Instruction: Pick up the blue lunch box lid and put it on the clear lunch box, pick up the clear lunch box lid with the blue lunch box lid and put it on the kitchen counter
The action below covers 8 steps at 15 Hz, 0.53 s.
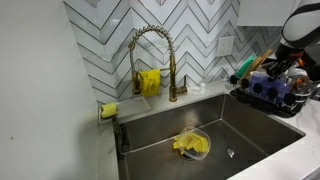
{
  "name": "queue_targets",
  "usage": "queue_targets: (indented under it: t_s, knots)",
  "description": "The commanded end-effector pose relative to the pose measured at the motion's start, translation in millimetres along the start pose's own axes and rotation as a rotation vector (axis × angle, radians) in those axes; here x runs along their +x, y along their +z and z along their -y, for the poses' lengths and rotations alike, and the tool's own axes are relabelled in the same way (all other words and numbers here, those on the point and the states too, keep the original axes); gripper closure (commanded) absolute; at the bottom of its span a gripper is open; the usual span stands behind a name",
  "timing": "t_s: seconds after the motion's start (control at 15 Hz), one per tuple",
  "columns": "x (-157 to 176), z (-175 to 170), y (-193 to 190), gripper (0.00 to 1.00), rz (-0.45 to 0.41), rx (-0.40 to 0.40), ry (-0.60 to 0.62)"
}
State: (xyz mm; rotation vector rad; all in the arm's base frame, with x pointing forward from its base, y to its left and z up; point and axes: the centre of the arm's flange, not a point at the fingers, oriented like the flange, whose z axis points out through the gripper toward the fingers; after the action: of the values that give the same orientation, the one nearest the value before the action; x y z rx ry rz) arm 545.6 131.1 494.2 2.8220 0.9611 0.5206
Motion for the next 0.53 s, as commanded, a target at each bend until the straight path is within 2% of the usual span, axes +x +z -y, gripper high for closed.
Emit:
queue_targets:
  t_s: [0.0,0.47]
  knots:
    - [-2,-3,-10,0.98,-0.008,-0.004,-0.003]
    - [-7,-6,-71,0.98,-0.062,-0.041,0.018]
